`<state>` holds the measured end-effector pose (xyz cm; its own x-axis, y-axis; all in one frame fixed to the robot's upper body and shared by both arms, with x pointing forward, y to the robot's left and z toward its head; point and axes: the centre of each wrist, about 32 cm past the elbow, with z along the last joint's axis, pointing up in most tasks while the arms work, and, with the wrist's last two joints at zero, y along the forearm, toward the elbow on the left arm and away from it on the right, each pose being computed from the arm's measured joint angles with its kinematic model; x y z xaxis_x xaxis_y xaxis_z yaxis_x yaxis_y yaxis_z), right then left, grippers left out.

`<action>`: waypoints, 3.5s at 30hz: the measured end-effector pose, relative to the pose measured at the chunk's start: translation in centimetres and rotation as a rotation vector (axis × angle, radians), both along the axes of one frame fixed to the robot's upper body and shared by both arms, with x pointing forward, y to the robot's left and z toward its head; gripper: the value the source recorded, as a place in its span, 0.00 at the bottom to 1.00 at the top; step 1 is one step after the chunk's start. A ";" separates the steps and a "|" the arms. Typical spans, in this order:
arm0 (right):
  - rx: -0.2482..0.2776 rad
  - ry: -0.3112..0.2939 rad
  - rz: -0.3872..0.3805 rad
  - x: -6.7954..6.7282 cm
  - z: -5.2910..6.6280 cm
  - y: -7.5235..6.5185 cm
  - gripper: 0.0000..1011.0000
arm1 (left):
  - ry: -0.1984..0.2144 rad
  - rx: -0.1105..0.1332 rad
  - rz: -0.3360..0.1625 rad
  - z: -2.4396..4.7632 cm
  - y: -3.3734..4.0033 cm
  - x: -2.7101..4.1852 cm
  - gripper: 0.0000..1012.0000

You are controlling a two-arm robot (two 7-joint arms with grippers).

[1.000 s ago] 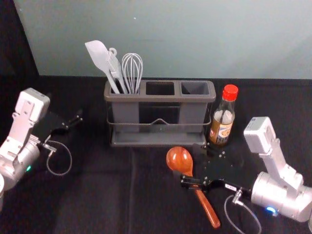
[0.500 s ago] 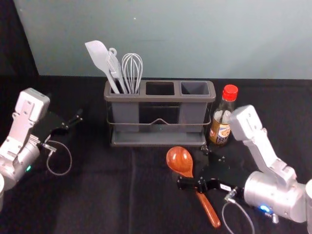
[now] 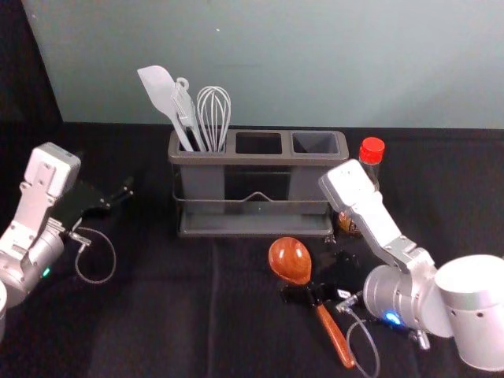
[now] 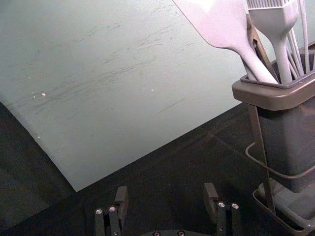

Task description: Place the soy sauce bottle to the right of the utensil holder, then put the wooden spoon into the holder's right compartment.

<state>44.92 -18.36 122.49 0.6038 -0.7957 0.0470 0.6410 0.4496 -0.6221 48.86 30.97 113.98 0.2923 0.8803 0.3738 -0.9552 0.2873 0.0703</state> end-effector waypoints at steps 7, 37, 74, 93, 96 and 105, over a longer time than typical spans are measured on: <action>-0.016 0.011 -0.035 1.2 -0.2 1.0 0.99 | 0.000 0.000 0.000 0.00 0.00 0.00 0.99; -0.017 0.031 -0.050 3.5 -1.4 2.7 0.99 | 0.000 0.000 0.000 0.00 0.00 0.00 0.99; -0.020 -0.058 0.033 1.9 0.9 2.4 0.83 | 0.000 0.000 0.000 0.00 0.00 0.00 0.99; 0.233 -0.422 0.222 -2.3 2.2 -2.2 0.83 | 0.000 0.000 0.000 0.00 0.00 0.00 0.99; 0.299 -0.534 0.189 -2.9 1.7 -2.9 0.83 | 0.000 0.000 0.000 0.00 0.00 0.00 0.99; 0.426 -0.824 0.087 -4.1 0.3 -3.6 0.83 | 0.000 0.000 0.000 0.00 0.00 0.00 0.99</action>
<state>40.83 -21.94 122.80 0.5677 -0.7982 0.2016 0.7605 0.6023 0.2426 48.86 30.97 113.98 0.2922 0.8803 0.3738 -0.9553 0.2873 0.0702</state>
